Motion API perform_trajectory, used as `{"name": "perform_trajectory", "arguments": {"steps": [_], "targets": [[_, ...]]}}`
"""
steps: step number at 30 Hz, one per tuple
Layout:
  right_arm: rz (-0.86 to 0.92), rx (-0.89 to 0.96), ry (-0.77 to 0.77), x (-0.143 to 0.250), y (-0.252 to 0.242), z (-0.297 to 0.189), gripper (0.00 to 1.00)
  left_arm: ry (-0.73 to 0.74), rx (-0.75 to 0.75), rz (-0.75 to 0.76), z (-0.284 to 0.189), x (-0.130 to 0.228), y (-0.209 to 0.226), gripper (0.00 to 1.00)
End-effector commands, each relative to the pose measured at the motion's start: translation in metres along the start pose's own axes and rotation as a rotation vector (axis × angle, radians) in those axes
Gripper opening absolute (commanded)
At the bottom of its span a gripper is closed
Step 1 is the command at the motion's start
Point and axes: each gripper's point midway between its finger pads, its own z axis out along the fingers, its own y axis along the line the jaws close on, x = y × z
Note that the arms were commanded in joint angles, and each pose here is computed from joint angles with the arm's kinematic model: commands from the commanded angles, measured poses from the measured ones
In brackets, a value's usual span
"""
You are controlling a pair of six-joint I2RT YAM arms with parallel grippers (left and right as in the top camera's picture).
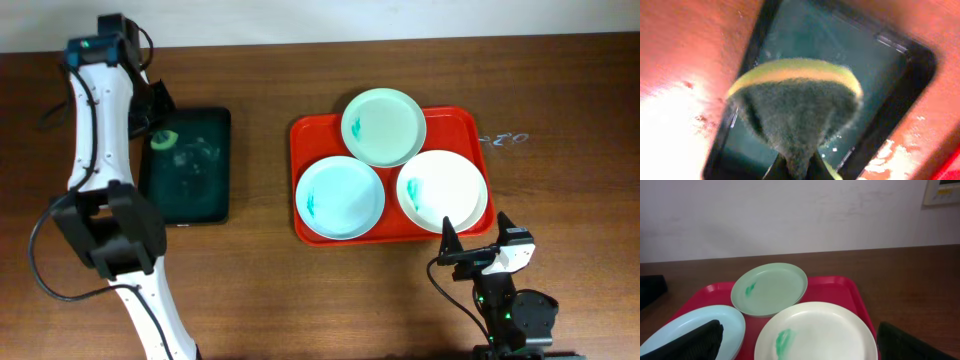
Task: Clean dirty plates on tray and stack at the side
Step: 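Lift the wet sponge out of the water with the left gripper, then move the sponge onto the light blue plate and scrub it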
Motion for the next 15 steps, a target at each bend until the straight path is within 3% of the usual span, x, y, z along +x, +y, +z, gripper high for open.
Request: {"name": "perform_trajectory", "arguments": {"steps": [1,2,4,7,9,12,15], "targets": [[0.003,-0.001,0.004,0.003,0.0,0.0,0.99,0.197,0.083,0.063,0.069,0.051,-0.013,0.0],[0.003,-0.001,0.004,0.003,0.0,0.0,0.98,0.211,0.1,0.1,0.068,0.055,-0.015,0.0],[0.003,-0.001,0.004,0.003,0.0,0.0,0.98,0.155,0.113,0.106,0.023,0.04,-0.016,0.0],[0.003,-0.001,0.004,0.003,0.0,0.0,0.98,-0.127,0.176,0.137,-0.101,0.009,-0.029,0.0],[0.003,-0.001,0.004,0.003,0.0,0.0,0.98,-0.09,0.106,0.159,-0.081,0.017,-0.029,0.0],[0.003,-0.001,0.004,0.003,0.0,0.0,0.98,0.068,0.005,0.17,0.019,0.047,-0.016,0.0],[0.003,-0.001,0.004,0.003,0.0,0.0,0.98,0.029,0.029,0.172,-0.029,0.044,-0.018,0.0]]}}
